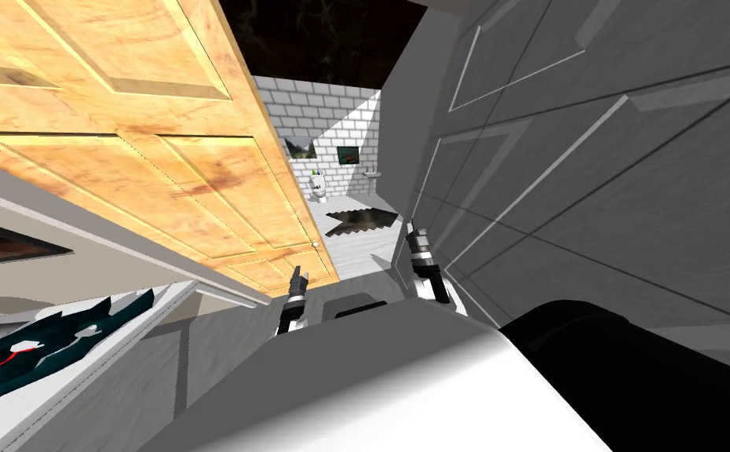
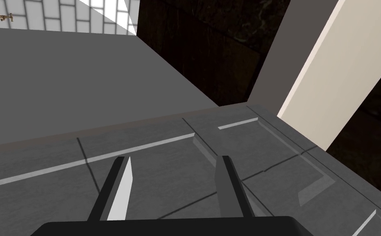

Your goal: Pull the door open

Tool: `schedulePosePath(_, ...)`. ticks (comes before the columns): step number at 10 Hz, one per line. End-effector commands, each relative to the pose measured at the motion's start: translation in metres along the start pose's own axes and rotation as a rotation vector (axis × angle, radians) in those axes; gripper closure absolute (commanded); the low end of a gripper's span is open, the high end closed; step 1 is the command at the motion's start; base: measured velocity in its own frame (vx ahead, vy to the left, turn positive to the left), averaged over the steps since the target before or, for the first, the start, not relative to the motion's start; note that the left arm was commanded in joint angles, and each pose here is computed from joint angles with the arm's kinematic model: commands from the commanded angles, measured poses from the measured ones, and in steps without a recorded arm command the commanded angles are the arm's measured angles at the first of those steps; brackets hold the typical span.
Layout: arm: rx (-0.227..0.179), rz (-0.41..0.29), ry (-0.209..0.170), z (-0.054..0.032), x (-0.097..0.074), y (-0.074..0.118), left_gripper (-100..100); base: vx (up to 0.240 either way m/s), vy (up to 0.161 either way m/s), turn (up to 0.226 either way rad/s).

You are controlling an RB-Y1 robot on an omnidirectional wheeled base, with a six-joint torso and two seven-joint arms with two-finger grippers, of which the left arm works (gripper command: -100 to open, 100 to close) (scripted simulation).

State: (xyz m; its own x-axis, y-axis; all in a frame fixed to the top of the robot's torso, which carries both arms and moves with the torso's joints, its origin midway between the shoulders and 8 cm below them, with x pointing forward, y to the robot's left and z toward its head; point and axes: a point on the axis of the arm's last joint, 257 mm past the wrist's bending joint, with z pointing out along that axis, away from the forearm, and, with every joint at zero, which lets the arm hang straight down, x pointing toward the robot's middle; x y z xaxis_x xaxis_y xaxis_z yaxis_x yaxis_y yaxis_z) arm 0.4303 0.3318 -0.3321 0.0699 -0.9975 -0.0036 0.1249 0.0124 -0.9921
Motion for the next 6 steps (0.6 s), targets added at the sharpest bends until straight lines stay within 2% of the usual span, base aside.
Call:
schedulePosePath(1,-0.02,-0.001,0.0,-0.0026,0.0,0.009,-100,0.092,0.0,-0.048)
schedulePosePath(6,-0.081,-0.003,-0.004,-0.0124,-0.008,0.038,-100,0.104,0.011,-0.056)
